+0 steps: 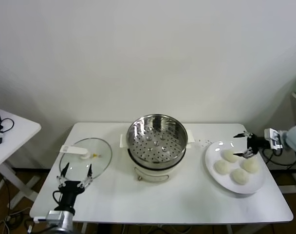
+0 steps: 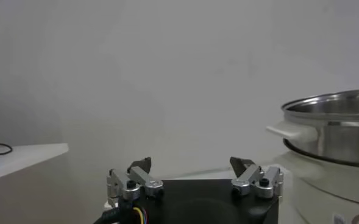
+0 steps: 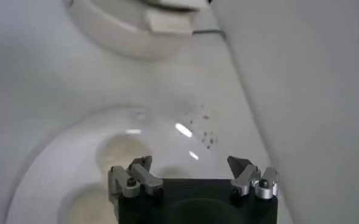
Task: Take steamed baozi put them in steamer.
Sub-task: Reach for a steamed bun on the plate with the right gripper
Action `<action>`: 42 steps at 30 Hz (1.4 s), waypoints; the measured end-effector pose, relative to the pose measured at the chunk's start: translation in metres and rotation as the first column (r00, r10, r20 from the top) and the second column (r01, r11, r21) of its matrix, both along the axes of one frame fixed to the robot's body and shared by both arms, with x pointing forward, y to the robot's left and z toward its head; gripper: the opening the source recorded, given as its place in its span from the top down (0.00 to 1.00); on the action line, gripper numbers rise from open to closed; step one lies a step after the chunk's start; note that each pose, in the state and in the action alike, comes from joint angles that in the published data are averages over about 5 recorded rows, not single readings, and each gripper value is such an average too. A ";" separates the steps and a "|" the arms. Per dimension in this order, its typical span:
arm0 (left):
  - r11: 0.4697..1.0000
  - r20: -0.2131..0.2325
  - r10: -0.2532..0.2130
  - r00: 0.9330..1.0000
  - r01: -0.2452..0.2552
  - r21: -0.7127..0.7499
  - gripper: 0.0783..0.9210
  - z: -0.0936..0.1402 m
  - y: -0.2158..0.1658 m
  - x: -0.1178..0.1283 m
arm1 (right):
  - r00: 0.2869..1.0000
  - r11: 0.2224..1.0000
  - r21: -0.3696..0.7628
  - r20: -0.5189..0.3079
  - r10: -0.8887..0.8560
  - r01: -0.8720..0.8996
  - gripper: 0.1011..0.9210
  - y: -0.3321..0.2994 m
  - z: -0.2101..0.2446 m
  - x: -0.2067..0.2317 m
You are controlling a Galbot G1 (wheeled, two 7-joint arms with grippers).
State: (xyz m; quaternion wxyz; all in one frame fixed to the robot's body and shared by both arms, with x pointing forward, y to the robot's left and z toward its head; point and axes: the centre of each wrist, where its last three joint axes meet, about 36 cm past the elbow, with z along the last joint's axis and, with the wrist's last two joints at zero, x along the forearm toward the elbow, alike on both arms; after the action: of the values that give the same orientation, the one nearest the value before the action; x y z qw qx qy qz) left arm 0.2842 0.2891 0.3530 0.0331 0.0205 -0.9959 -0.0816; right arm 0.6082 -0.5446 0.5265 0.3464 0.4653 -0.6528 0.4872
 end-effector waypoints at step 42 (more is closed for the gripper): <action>0.999 -0.021 0.052 0.998 -0.052 0.008 0.12 0.008 0.003 0.003 | 0.987 0.975 -0.210 -0.154 0.044 -0.076 0.12 0.060 -0.074 0.075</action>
State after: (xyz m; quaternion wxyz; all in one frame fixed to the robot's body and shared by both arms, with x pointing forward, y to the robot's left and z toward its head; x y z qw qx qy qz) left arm 0.2868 0.2920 0.3606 0.0458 0.0458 -0.9943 -0.0846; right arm 0.6828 -0.4843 0.4524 0.4273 0.4797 -0.5544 0.5291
